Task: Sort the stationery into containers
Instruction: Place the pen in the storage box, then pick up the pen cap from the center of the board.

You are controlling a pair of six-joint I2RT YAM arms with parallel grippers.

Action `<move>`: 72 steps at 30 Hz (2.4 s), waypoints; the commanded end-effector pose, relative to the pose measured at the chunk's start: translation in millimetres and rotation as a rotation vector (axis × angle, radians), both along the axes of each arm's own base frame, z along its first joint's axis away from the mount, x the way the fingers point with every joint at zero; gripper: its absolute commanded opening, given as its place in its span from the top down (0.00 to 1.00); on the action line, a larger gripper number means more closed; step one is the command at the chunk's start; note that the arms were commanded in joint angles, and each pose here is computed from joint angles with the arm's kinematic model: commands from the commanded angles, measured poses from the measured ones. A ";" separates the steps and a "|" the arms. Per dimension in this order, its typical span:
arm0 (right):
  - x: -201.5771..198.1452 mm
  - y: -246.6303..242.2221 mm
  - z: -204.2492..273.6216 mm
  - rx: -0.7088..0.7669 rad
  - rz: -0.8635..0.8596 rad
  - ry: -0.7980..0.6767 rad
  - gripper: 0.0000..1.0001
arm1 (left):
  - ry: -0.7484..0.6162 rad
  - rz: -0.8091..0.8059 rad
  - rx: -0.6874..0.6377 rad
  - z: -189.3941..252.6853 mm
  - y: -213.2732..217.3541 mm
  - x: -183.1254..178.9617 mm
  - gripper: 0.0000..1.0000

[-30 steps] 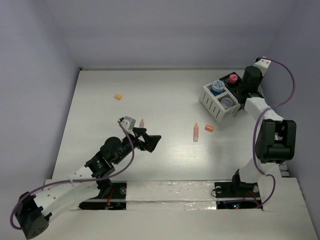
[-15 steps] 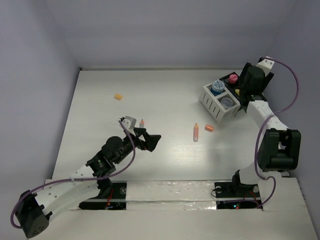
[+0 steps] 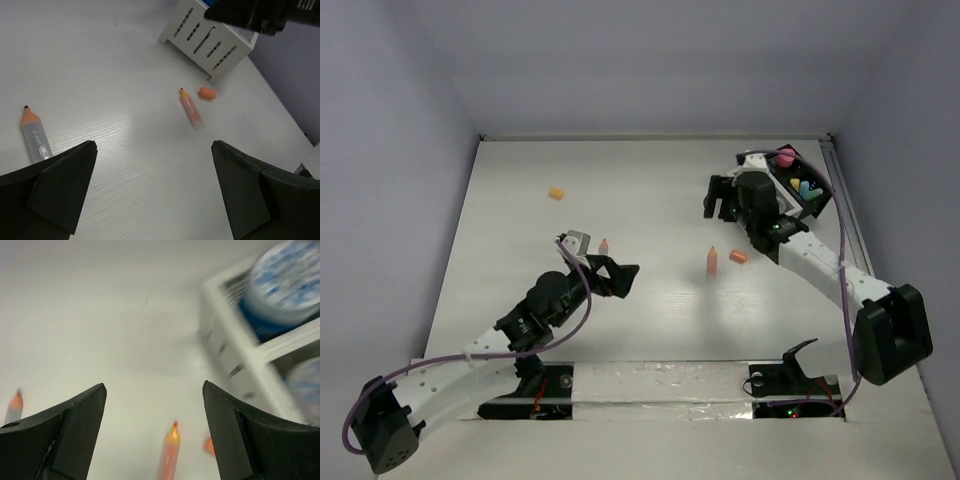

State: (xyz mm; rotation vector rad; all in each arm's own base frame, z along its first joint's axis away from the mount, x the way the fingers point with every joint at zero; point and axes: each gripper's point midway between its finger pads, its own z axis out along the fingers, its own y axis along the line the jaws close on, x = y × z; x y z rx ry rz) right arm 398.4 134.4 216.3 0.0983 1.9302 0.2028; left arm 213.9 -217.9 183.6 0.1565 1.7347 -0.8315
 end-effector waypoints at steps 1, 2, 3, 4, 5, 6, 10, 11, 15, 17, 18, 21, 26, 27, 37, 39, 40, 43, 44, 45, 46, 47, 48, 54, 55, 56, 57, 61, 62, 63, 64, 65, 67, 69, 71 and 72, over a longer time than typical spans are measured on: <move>-30.5 46.8 -38.8 0.030 0.223 0.166 0.16 | -0.020 0.073 -0.061 24.5 3.8 10.8 0.01; -32.0 54.4 -43.3 0.022 0.252 0.180 0.16 | -0.004 0.098 -0.073 24.7 5.6 13.5 0.01; -35.1 64.5 -42.3 0.018 0.287 0.181 0.16 | 0.011 0.124 -0.074 23.6 7.8 16.6 0.01; -34.4 70.8 -37.2 0.021 0.305 0.172 0.16 | 0.033 0.182 -0.063 23.4 13.9 25.1 0.01; -34.6 73.8 -35.3 0.029 0.319 0.167 0.16 | 0.052 0.205 -0.078 25.0 14.4 28.1 0.01; -36.0 76.7 -34.3 0.039 0.335 0.167 0.16 | 0.066 0.237 -0.081 26.2 17.6 33.6 0.01; -55.7 88.8 -29.6 0.077 0.415 0.165 0.16 | 0.132 0.410 -0.037 26.0 30.1 68.5 0.01; -61.8 87.5 -35.1 0.079 0.424 0.179 0.17 | 0.148 0.468 -0.030 24.2 42.8 82.8 0.01; -92.1 98.5 -39.0 0.116 0.527 0.198 0.17 | 0.220 0.515 -0.050 12.9 61.3 135.6 0.01; -106.5 106.5 -32.7 0.158 0.589 0.185 0.17 | 0.271 0.561 -0.041 -7.3 70.9 156.0 0.02; -114.0 106.4 -40.5 0.169 0.605 0.200 0.17 | 0.284 0.610 -0.038 -12.4 85.0 167.1 0.03; -129.6 113.1 -34.2 0.222 0.664 0.169 0.17 | 0.319 0.708 -0.014 -28.4 104.0 192.1 0.08; -146.4 115.7 -43.2 0.254 0.714 0.162 0.18 | 0.377 0.834 0.006 -49.9 138.9 229.7 0.18; -148.6 116.8 -43.3 0.264 0.724 0.163 0.18 | 0.384 0.838 0.009 -51.9 138.4 233.4 0.20; -172.4 130.8 -29.5 0.342 0.841 0.140 0.17 | 0.464 0.972 0.129 -74.8 177.0 285.7 0.27; -173.9 130.8 -30.4 0.347 0.844 0.144 0.18 | 0.472 0.977 0.151 -78.0 181.2 292.7 0.28; -175.0 130.7 -29.9 0.349 0.847 0.142 0.17 | 0.488 0.986 0.174 -82.8 182.1 298.5 0.29; -176.7 131.3 -28.6 0.356 0.856 0.138 0.17 | 0.514 0.993 0.230 -93.8 188.1 307.2 0.31; -177.0 131.5 -27.7 0.359 0.857 0.137 0.17 | 0.510 1.002 0.236 -93.9 189.5 310.0 0.31; -177.3 131.6 -27.7 0.359 0.858 0.138 0.17 | 0.527 1.013 0.248 -98.8 195.6 308.9 0.31; -177.5 131.5 -28.3 0.359 0.858 0.139 0.17 | 0.539 1.011 0.257 -104.0 195.5 308.3 0.32; -177.4 131.5 -27.6 0.360 0.858 0.136 0.17 | 0.543 1.014 0.251 -105.9 199.6 309.3 0.32; -177.2 131.4 -29.2 0.359 0.856 0.140 0.17 | 0.545 1.011 0.253 -108.1 199.2 309.3 0.32; -177.1 133.3 -31.4 0.365 0.862 0.149 0.17 | 0.575 0.982 0.262 -125.5 197.0 319.0 0.37; -176.4 133.3 -33.8 0.364 0.858 0.154 0.17 | 0.579 0.974 0.264 -129.4 195.5 321.0 0.41; -176.4 133.3 -33.8 0.364 0.858 0.155 0.17 | 0.578 0.970 0.264 -129.4 194.9 322.2 0.43; -176.0 133.2 -34.3 0.363 0.856 0.156 0.17 | 0.580 0.968 0.267 -131.0 194.5 323.5 0.44; -174.5 133.3 -35.8 0.362 0.849 0.158 0.17 | 0.579 0.962 0.281 -133.5 194.4 327.1 0.55; -174.7 133.0 -37.3 0.360 0.849 0.162 0.17 | 0.580 0.963 0.293 -135.6 195.5 327.1 0.55; -174.0 133.2 -36.9 0.359 0.848 0.159 0.17 | 0.580 0.963 0.297 -136.0 195.7 327.7 0.56; -174.1 133.1 -38.0 0.358 0.848 0.162 0.17 | 0.574 0.964 0.299 -134.6 196.1 329.6 0.65; -172.9 132.5 -38.3 0.355 0.841 0.160 0.17 | 0.580 0.971 0.312 -137.8 202.0 329.3 0.70; -171.6 131.9 -38.6 0.351 0.835 0.157 0.17 | 0.589 0.960 0.323 -140.5 200.9 330.4 0.89; -169.7 130.3 -39.1 0.344 0.821 0.153 0.17 | 0.588 0.945 0.333 -137.6 199.8 330.5 0.99; -166.8 128.3 -39.0 0.339 0.802 0.144 0.17 | 0.552 0.894 0.341 -124.1 185.9 329.9 1.00; -166.1 127.7 -37.7 0.338 0.797 0.138 0.17 | 0.528 0.861 0.358 -117.0 178.0 328.0 1.00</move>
